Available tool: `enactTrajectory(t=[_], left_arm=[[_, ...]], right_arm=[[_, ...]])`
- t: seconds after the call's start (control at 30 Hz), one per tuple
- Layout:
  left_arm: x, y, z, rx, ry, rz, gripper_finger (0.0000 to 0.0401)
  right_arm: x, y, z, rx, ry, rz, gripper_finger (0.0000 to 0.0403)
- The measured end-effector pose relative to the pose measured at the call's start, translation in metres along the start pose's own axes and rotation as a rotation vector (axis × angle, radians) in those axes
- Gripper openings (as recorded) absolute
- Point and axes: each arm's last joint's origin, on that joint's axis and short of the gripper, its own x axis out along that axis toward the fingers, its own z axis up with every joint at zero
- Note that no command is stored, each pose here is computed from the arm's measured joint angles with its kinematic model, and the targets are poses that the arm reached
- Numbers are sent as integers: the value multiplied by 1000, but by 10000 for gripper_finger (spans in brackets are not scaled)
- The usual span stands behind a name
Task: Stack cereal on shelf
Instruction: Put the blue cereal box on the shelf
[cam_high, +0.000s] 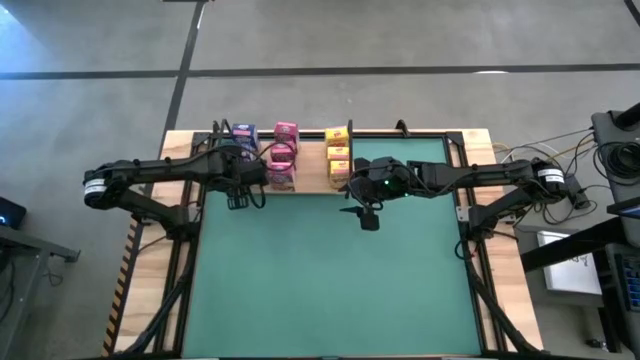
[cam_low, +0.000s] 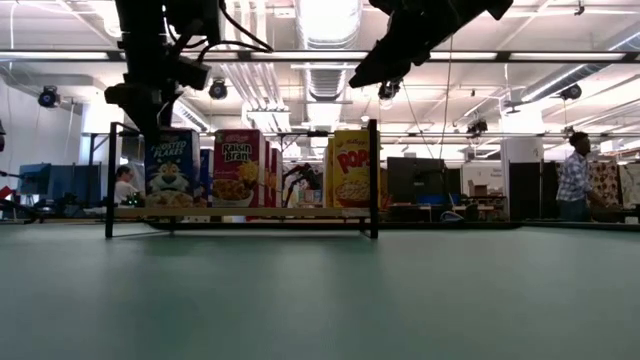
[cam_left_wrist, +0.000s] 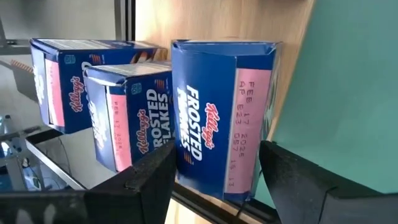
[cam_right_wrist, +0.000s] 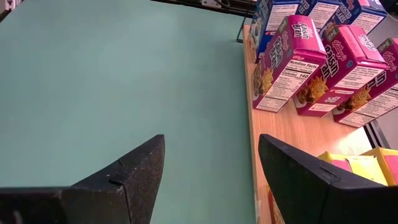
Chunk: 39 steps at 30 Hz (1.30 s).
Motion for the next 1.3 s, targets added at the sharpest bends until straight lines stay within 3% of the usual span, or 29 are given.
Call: enactTrajectory(t=[0.3, 0.47, 0.73, 0.87, 1.07, 1.3], left_arm=[[-26, 17, 6, -38, -61, 9, 213], [-48, 31, 12, -114, -145, 16, 213], [-61, 40, 23, -413, -336, 4, 213], [-54, 37, 24, -542, -338, 5, 208], [-35, 26, 23, -649, -295, 39, 156], [-19, 17, 21, -692, -265, 35, 79]], right_arm=[[0, 0, 0, 0, 1, 0, 249], [0, 0, 0, 0, 1, 0, 249], [0, 0, 0, 8, 2, 0, 249], [0, 0, 0, 8, 2, 0, 249], [0, 0, 0, 7, 2, 0, 249], [0, 0, 0, 7, 1, 0, 249]])
